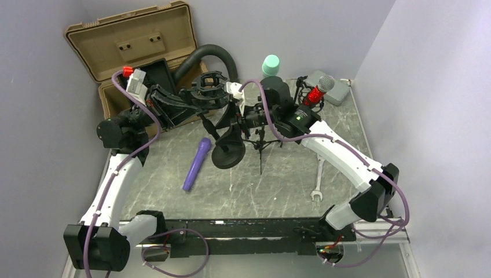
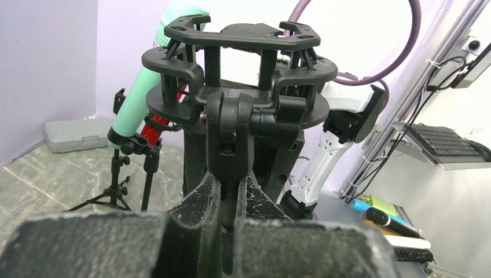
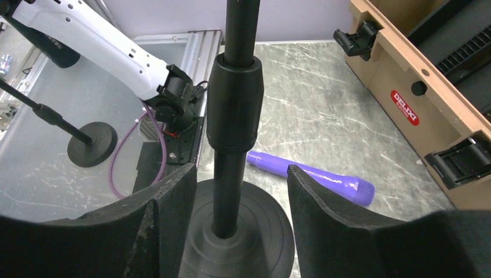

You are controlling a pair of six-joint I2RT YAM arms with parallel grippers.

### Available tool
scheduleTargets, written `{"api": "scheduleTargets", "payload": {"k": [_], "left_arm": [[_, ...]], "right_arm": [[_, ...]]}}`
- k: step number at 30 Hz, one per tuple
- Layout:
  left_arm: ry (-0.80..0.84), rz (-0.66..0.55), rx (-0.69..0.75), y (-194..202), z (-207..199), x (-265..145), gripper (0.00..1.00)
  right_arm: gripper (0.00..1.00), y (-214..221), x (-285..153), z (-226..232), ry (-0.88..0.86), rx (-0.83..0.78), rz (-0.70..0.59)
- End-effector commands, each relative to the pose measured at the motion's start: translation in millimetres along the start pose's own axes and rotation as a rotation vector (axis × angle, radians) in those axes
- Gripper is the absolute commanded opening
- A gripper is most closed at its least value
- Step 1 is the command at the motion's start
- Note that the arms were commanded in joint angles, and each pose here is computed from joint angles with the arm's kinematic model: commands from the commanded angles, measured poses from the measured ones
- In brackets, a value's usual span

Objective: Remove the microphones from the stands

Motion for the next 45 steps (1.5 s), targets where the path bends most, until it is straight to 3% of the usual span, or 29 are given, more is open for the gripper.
{"api": "scheduleTargets", "payload": {"k": [1,11,21,28,38,41,43,45], "left_arm": [[0.031,-0.141,0.091,-26.3,-26.5,0.8,0.00],[0.007,-0.183,0.100,-29.7,-25.4,-6.0,0.00],[-0.029,-0.223,0.121,-22.3,-19.6,-11.5,0.00],[-0.075,-0.257,0.086,-21.2,-8.5,-11.8,0.00],[-0.084,-0.276,0.066,-20.3,-6.3,-12.8,0.00],[-0.079,-0.275,0.059,-19.2,-7.5,-13.1,0.00],[-0.075,-0.263,0.055,-16.7,-8.1,-13.8,0.00],[-0.071,-0.245,0.053,-13.3,-8.7,-14.4,0.00]], "right_arm": [[0.61,-3.6,3.9,-1.4,-0.005,-0.019,-0.030],[0.60,11.4,4.7,-4.8,0.003,-0.013,-0.016],[0.76,10.3,4.5,1.9,-0.047,0.029,-0.049],[0.72,10.1,10.6,-2.4,-0.057,0.067,-0.059],[0.45,18.9,17.4,-8.3,-0.073,0.100,-0.043],[0.28,17.8,17.5,-8.1,-0.080,0.098,-0.040],[0.11,15.3,16.4,-6.3,-0.088,0.096,-0.041],[0.02,12.7,15.2,-3.6,-0.094,0.090,-0.045]]}}
Point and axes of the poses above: each gripper's point midway between its finger pads, its own x axis out along the fingers, its own z axis along the line the jaws close on, y = z × x, the point moved 6 cm from there along -x, back along the fingers, and after that the axes turned 7 degrees about x, right-handed, at the moved point
